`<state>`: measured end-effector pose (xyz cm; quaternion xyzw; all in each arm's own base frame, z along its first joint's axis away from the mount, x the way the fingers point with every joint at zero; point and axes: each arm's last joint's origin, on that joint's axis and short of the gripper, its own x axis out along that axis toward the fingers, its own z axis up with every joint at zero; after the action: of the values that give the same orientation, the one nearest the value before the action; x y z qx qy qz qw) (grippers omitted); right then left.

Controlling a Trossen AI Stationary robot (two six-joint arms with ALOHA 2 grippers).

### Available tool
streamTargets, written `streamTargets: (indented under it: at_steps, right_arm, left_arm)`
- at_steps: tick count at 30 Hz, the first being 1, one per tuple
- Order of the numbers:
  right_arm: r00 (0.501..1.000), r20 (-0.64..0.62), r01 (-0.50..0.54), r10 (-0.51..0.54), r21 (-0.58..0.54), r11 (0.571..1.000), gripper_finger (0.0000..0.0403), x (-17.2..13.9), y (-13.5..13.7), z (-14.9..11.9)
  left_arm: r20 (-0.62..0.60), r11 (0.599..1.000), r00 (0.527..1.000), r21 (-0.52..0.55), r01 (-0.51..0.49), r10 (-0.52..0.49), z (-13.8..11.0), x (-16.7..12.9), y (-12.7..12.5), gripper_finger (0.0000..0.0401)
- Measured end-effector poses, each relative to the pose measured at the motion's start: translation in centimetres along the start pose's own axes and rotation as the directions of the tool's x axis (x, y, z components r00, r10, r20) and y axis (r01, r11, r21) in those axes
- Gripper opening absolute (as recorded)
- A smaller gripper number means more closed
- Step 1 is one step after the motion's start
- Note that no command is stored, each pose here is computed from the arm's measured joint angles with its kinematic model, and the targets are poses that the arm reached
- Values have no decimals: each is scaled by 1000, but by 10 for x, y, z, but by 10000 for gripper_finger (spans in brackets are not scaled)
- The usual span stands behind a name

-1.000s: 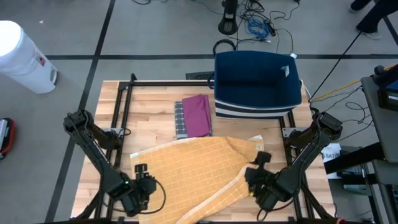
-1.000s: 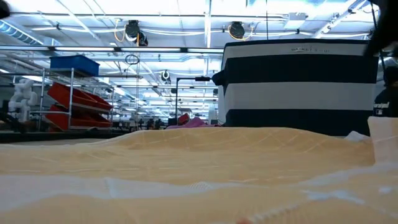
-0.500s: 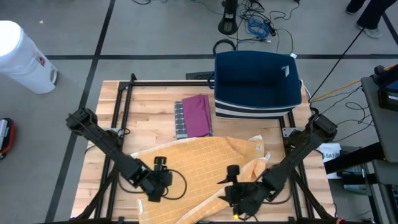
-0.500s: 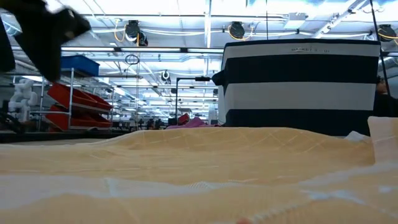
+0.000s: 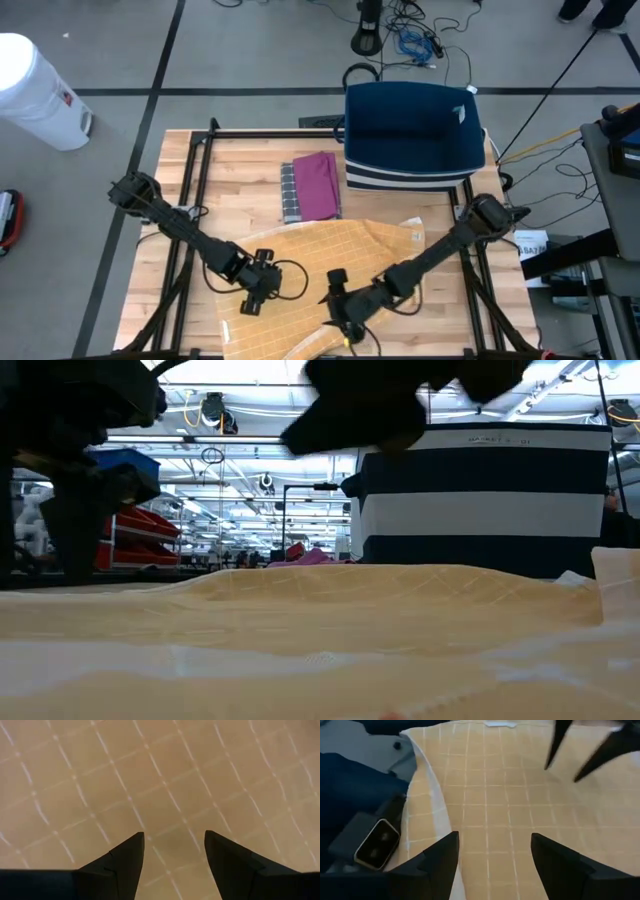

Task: Fold towel
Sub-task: Fold the orange checkered towel

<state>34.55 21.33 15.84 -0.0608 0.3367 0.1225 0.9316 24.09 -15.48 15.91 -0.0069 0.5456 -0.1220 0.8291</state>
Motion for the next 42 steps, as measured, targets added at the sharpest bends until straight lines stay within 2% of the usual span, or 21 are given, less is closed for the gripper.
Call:
streamTargets:
  at_steps: [6,11,19,23,28,34,38,40,42]
  right_arm:
    - [996,-69,-53,58,62,997,232,30,-24,-16]
    - [985,-148,-74,87,90,993,232,43,-31,-32]
    - [956,-287,-33,56,86,996,232,40,-33,-44]
    - [924,-381,-7,36,78,997,232,35,-38,-50]
    - [841,-541,63,-18,65,996,232,24,-49,-62]
    - [751,-658,126,-58,57,990,232,11,-63,-68]
    - [658,-725,233,-201,-58,971,232,-9,-73,-70]
    - [597,-739,312,-312,-144,939,231,-22,-79,-70]
    - [578,-731,354,-363,-176,918,226,-32,-83,-67]
  left_arm:
    - [5,1000,1000,13,-12,12,1,2,9,215]
    - [40,1000,999,-10,4,-4,-2,9,24,215]
    - [93,1000,996,-12,-10,12,3,12,40,215]
    - [104,999,994,-5,-34,34,7,11,51,215]
    - [116,996,989,-5,-88,88,11,10,70,215]
    - [167,981,967,-11,-192,191,18,7,95,215]
    - [214,955,932,-14,-296,292,24,3,111,215]
    - [222,942,918,-15,-335,329,25,2,118,215]
    - [213,933,911,-11,-360,354,25,1,123,215]
